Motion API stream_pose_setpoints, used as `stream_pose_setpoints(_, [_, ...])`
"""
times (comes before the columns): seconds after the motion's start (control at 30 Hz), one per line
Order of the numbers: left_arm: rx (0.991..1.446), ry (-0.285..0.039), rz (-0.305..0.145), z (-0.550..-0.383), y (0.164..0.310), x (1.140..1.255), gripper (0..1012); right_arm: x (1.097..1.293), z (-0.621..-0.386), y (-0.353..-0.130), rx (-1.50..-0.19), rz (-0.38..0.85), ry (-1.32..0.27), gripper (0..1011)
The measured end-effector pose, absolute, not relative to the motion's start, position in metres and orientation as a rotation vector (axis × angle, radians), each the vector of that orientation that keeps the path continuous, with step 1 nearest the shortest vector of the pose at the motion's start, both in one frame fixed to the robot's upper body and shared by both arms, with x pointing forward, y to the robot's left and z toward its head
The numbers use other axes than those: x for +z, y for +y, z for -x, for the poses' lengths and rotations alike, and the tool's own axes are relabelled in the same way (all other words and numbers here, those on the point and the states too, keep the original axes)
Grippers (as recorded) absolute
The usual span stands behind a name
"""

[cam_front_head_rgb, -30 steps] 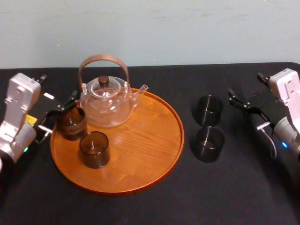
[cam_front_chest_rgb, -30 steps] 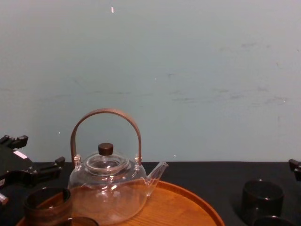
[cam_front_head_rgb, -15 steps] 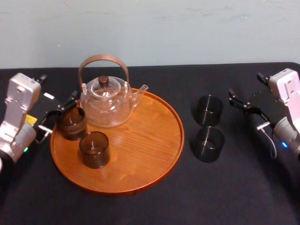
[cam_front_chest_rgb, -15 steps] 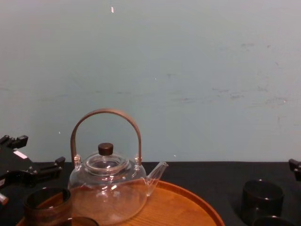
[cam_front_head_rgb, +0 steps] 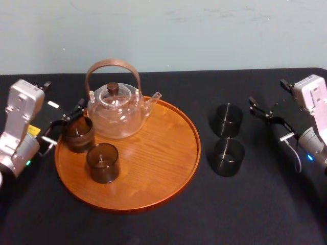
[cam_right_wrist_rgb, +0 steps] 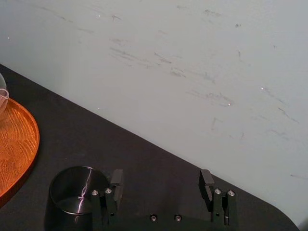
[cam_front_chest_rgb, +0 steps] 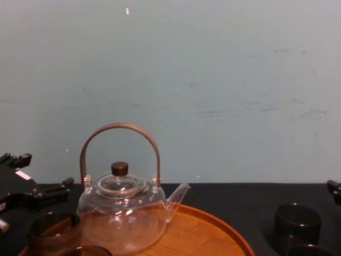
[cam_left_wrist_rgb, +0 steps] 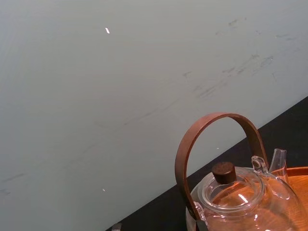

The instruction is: Pick up the glass from the table and place it on the tray.

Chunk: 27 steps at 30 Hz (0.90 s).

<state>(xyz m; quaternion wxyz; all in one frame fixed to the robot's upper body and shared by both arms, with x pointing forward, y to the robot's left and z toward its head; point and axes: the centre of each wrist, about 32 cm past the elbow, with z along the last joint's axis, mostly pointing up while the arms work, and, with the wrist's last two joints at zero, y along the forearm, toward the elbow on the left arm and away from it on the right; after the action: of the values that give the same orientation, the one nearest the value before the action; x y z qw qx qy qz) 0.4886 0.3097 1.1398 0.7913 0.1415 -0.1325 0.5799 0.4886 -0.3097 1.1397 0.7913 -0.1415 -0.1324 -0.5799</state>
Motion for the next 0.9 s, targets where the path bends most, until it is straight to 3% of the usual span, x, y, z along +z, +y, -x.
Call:
stream_pose_setpoints(0.4, [1.248,-0.285,-0.304,-0.489,0.31,1.14,1001,1.144,-0.487,-0.313,-1.239,0.287,-0.267,1002])
stream_pose_setpoints(0.9, [1.248,-0.285,-0.304,-0.489,0.31,1.14,1001,1.168,-0.46,-0.322,-1.18,0.246,-0.154,1002])
